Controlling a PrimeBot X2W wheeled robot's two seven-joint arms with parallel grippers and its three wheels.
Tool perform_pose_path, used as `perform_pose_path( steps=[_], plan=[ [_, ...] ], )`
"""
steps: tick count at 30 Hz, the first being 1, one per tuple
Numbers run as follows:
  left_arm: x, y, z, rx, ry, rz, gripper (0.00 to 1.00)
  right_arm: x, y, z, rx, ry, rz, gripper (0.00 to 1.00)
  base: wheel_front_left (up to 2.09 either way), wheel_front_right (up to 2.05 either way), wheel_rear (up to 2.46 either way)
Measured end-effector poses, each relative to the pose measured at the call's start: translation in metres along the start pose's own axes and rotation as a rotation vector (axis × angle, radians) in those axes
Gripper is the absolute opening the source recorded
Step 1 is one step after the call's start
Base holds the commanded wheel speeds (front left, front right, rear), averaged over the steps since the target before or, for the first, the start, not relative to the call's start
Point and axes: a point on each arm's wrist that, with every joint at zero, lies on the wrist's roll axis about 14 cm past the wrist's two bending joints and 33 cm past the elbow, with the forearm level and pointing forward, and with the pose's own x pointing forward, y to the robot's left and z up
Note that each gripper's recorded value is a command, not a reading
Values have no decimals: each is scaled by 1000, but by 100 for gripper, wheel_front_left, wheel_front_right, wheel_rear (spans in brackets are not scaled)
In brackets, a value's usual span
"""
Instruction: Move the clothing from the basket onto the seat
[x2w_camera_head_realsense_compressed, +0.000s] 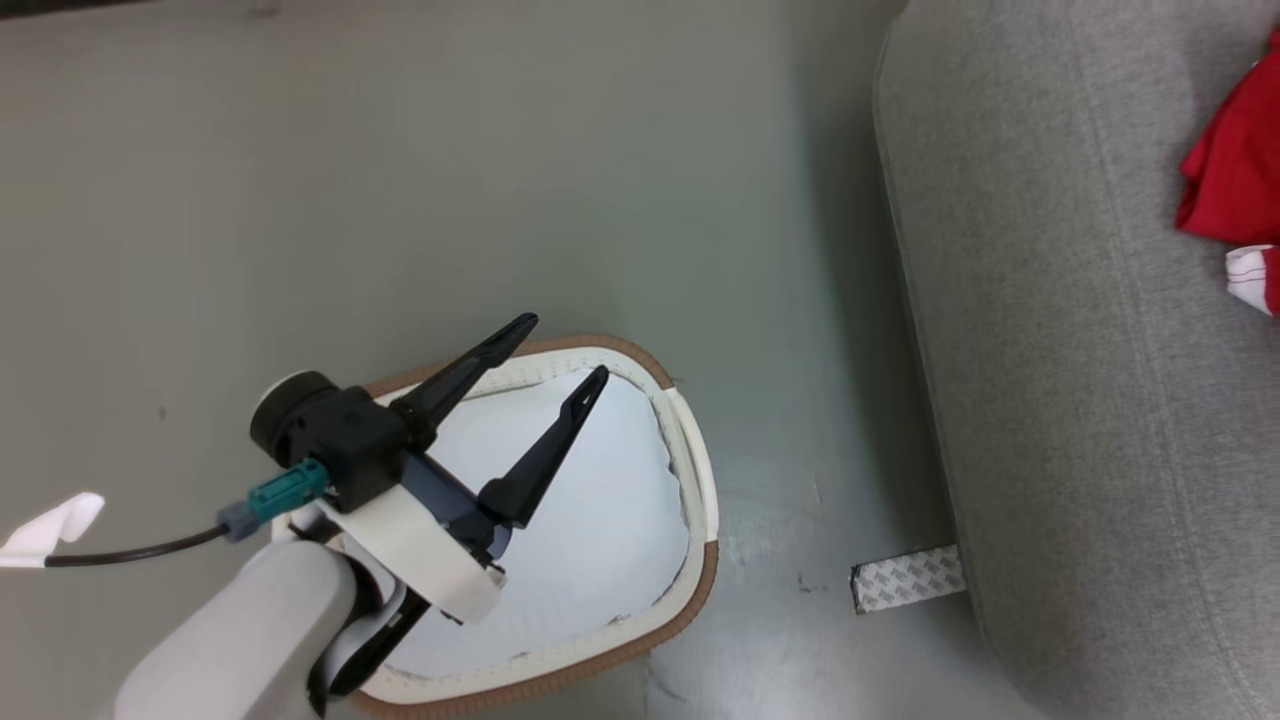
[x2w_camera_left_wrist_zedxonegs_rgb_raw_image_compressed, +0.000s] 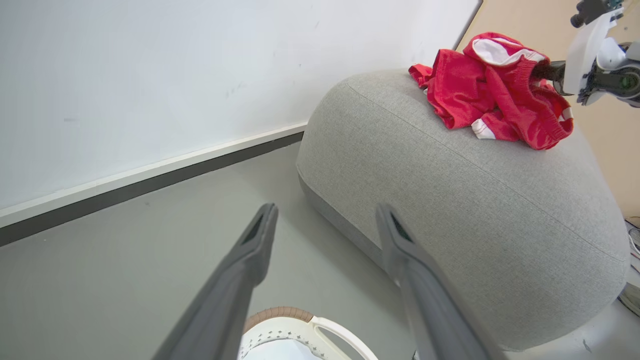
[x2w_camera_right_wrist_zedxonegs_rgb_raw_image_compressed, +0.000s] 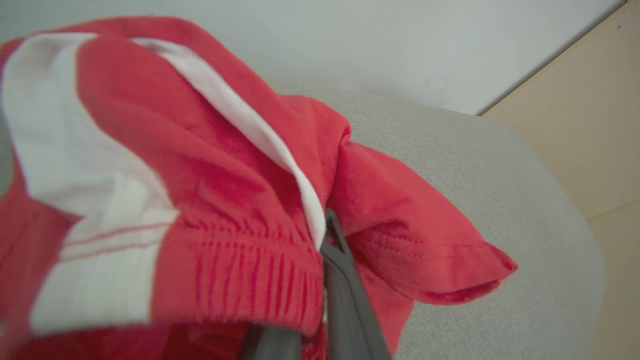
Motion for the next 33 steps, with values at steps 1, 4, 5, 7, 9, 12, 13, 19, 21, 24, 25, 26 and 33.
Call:
perform_pose_path(
  steps=[1,4,5,7,9,12,13,19,21,24,25,26,33],
  plan=[
    [0,-1,2,5,-2,1,100,-2,0,0,-7,0,2,100,0,0,0],
    [0,-6,9,17,-12,1,100,-11,-3,4,-18,-5,10,100,0,0,0],
    [-1,-10,12,19,-17,1,100,-15,-4,6,-20,-5,14,100,0,0,0],
    [-3,-15,18,20,-23,11,100,-23,-10,6,-15,14,21,100,0,0,0],
    [-6,-20,24,25,-29,25,100,-34,-16,3,-1,25,32,100,0,0,0],
    [-13,-27,36,41,-43,52,100,-53,-30,6,-10,2,43,100,0,0,0],
    [-16,-28,41,48,-51,67,100,-60,-36,10,-7,-21,45,100,0,0,0],
    [-38,-27,80,89,-123,177,100,-105,-64,46,33,-185,67,100,0,0,0],
    [-46,-27,94,104,-155,215,100,-120,-69,58,59,-247,81,100,0,0,0],
    [-61,-27,116,123,-208,267,100,-142,-66,77,91,-333,118,100,0,0,0],
    [-66,-26,123,128,-229,290,100,-149,-64,85,109,-366,134,100,0,0,0],
    [-73,-26,129,133,-245,309,100,-157,-61,91,122,-395,151,100,0,0,0],
    [-134,-1,159,141,-355,524,100,-201,6,125,240,-582,345,100,0,0,0]
  ],
)
